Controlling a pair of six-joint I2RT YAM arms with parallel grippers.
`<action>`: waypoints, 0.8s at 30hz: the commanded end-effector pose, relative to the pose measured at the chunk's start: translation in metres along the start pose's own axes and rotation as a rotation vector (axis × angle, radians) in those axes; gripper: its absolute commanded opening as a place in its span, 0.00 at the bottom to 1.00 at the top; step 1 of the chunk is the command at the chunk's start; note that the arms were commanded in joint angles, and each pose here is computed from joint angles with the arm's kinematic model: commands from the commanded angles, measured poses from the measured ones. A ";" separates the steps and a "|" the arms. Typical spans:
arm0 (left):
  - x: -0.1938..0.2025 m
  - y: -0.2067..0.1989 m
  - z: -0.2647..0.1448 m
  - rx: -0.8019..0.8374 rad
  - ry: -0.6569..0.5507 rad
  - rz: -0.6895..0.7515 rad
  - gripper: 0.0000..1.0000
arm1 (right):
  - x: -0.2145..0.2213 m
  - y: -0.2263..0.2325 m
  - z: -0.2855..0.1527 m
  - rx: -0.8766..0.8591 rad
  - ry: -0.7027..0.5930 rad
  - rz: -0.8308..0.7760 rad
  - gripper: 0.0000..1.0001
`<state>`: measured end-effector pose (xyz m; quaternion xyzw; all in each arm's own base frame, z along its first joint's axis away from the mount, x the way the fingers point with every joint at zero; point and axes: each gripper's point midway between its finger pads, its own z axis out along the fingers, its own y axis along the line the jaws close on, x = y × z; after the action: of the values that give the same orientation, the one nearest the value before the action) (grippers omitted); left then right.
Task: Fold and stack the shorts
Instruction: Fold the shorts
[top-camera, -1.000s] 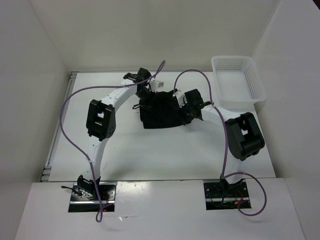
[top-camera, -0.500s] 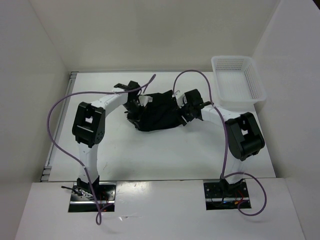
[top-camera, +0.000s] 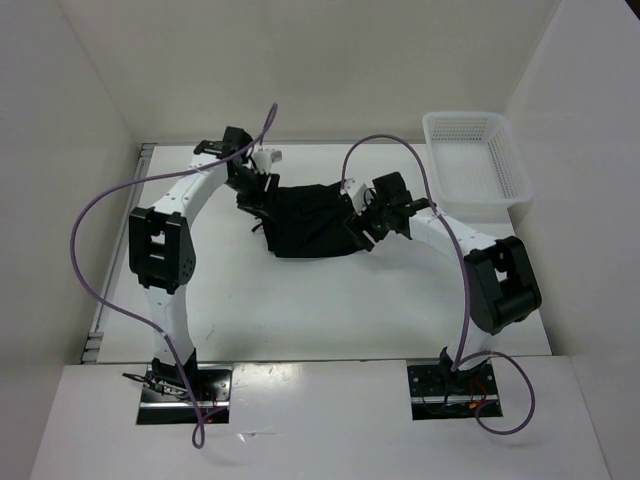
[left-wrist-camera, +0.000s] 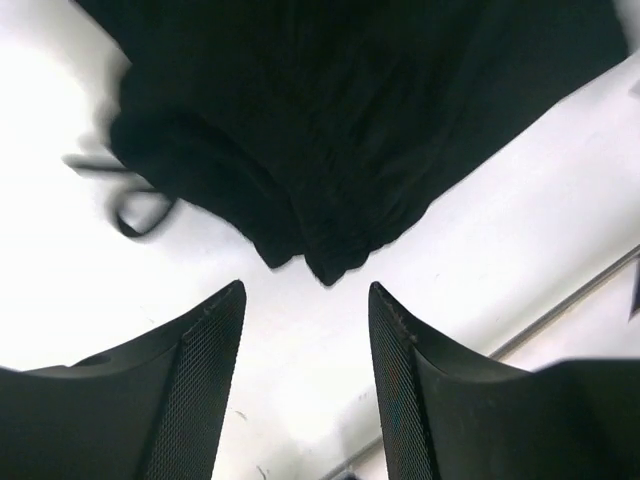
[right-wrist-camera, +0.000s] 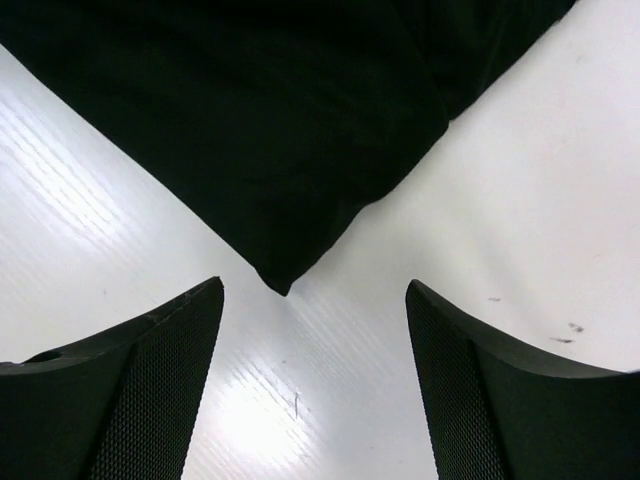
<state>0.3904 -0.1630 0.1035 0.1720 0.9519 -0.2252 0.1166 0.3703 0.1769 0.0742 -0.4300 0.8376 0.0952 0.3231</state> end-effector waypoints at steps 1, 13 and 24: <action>-0.039 -0.013 -0.033 0.078 -0.128 0.032 0.60 | -0.047 0.003 -0.018 0.014 -0.139 -0.088 0.78; -0.078 0.037 0.039 -0.005 -0.096 0.021 0.67 | -0.057 0.031 0.013 0.070 -0.120 -0.281 0.65; -0.074 0.035 0.053 0.021 -0.072 0.019 0.14 | -0.025 0.049 0.033 0.023 -0.031 -0.371 0.58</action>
<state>0.4712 -0.1737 0.0538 0.1638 0.9488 -0.2354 0.1328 0.3587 0.2316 0.0706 -0.5558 0.7512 0.0415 0.3536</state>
